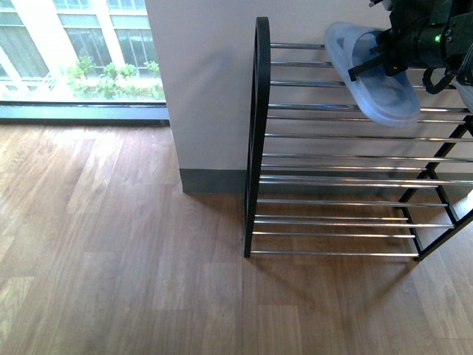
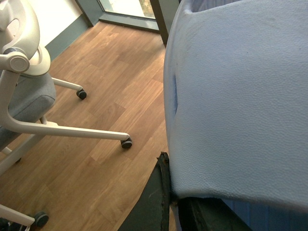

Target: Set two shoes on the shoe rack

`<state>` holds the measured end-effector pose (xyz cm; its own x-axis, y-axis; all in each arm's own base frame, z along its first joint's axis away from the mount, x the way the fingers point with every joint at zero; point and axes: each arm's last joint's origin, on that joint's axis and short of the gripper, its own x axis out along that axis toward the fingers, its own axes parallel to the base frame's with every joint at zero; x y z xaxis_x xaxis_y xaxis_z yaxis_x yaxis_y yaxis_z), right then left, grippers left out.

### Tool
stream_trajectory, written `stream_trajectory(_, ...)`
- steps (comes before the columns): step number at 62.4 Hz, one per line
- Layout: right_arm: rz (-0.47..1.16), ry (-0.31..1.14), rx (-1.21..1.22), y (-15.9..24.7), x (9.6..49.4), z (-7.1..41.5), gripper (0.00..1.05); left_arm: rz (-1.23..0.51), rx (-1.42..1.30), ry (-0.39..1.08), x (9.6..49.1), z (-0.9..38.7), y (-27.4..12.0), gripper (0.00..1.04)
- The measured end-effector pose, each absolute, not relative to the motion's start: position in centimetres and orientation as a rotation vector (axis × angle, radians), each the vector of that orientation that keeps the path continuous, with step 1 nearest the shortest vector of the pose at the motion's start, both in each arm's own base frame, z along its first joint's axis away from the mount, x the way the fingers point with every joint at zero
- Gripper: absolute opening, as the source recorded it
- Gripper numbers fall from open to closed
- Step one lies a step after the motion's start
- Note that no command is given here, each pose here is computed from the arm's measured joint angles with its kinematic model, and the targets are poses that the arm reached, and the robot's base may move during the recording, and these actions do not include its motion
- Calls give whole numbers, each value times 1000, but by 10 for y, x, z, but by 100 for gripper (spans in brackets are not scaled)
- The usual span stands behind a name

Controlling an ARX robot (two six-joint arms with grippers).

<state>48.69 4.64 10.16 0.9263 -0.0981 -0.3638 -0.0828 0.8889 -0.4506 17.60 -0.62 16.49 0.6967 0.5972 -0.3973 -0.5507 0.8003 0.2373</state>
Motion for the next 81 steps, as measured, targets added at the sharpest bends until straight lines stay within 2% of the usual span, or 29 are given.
stream_trajectory(20, -117, 390, -567, 12, 501, 110, 1, 641, 103, 479, 176, 165, -6, 2)
stream_trajectory(43, -147, 418, -659, 8, 504, 108, 1, 641, 103, 479, 176, 165, -6, 2)
stream_trajectory(51, -139, 434, -641, 9, 503, 108, 24, 641, 103, 479, 176, 165, -6, 2)
stream_trajectory(67, -94, 490, -559, 9, 483, 124, 59, 641, 103, 479, 176, 165, -6, 2)
stream_trajectory(74, -24, 484, -496, 7, 454, 154, 79, 641, 103, 479, 176, 165, -6, 2)
stream_trajectory(81, 3, 442, -462, -2, 429, 189, 95, 641, 103, 479, 176, 165, -6, 2)
